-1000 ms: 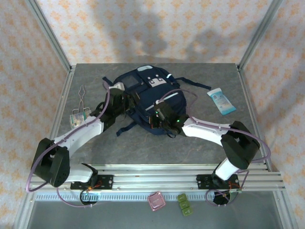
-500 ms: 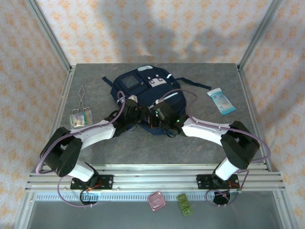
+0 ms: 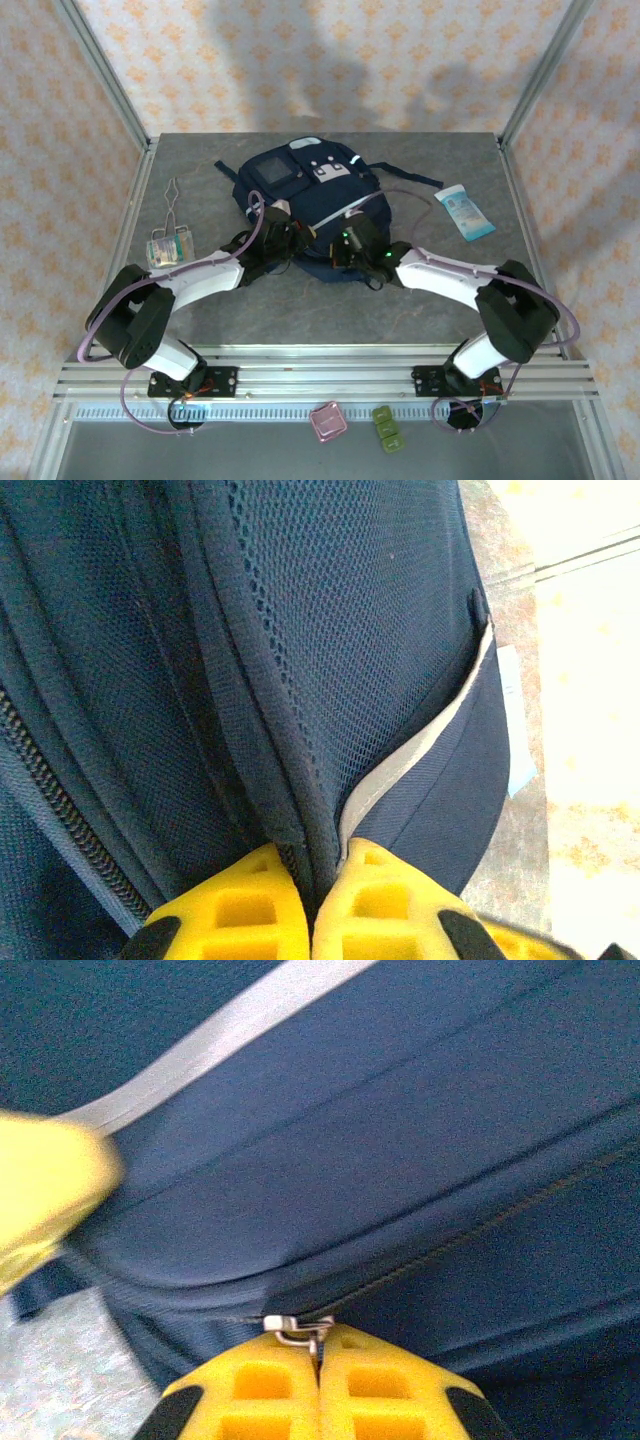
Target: Pack the student bag
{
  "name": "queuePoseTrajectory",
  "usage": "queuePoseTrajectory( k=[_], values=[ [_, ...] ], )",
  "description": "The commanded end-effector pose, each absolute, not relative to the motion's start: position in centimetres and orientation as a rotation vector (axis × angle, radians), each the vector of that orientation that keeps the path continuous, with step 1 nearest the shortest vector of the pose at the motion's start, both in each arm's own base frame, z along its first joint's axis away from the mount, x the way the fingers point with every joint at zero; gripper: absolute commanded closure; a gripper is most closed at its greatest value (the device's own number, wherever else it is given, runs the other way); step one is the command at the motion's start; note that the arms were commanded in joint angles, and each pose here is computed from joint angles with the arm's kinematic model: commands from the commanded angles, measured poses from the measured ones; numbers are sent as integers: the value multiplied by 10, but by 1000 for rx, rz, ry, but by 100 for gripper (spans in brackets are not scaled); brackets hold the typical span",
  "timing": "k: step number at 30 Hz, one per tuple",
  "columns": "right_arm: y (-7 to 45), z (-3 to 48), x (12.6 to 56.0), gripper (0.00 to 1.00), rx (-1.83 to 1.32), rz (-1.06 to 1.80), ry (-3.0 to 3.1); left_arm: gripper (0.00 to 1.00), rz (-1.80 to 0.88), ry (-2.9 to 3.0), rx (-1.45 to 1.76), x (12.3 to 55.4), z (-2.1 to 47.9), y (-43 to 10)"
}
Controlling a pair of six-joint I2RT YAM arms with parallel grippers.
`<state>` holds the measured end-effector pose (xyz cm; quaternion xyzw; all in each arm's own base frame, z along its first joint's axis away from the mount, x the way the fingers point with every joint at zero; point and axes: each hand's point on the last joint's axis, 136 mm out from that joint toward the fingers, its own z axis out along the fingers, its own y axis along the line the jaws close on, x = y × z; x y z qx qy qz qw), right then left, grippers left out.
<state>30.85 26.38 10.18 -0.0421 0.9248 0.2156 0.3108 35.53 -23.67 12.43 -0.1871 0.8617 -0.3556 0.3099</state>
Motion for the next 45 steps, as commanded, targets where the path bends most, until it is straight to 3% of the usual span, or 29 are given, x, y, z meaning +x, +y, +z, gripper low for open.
queuePoseTrajectory(
  k=[1, 6, 12, 21, 22, 23, 26, 27, 37, 45],
  values=[
    [199, 85, 313, 100, -2, 310, 2493, 100, -878, 2200, -499, 367, 140, -215],
    [187, 92, 325, 100, 15, 236, 2468, 100, -879, 2195, -454, 372, 144, -216],
    [208, 88, 298, 100, -71, 322, 2500, 100, -787, 2196, -301, 397, 164, -205],
    [314, 119, 285, 100, -198, 688, 2440, 100, -600, 2147, -401, 415, 177, -131],
    [330, 122, 287, 100, -210, 758, 2434, 97, -571, 2129, -447, 416, 179, -119],
    [346, 129, 289, 100, -219, 843, 2419, 85, -550, 2113, -492, 416, 181, -108],
    [377, 136, 300, 100, -234, 956, 2394, 65, -575, 2078, -544, 409, 189, -102],
    [381, 135, 303, 100, -237, 956, 2397, 62, -600, 2079, -553, 403, 188, -103],
    [383, 122, 308, 100, -258, 911, 2417, 52, -841, 2126, -657, 335, 149, -153],
    [386, 120, 305, 100, -275, 930, 2416, 48, -876, 2077, -697, 348, 146, -168]
  ],
)
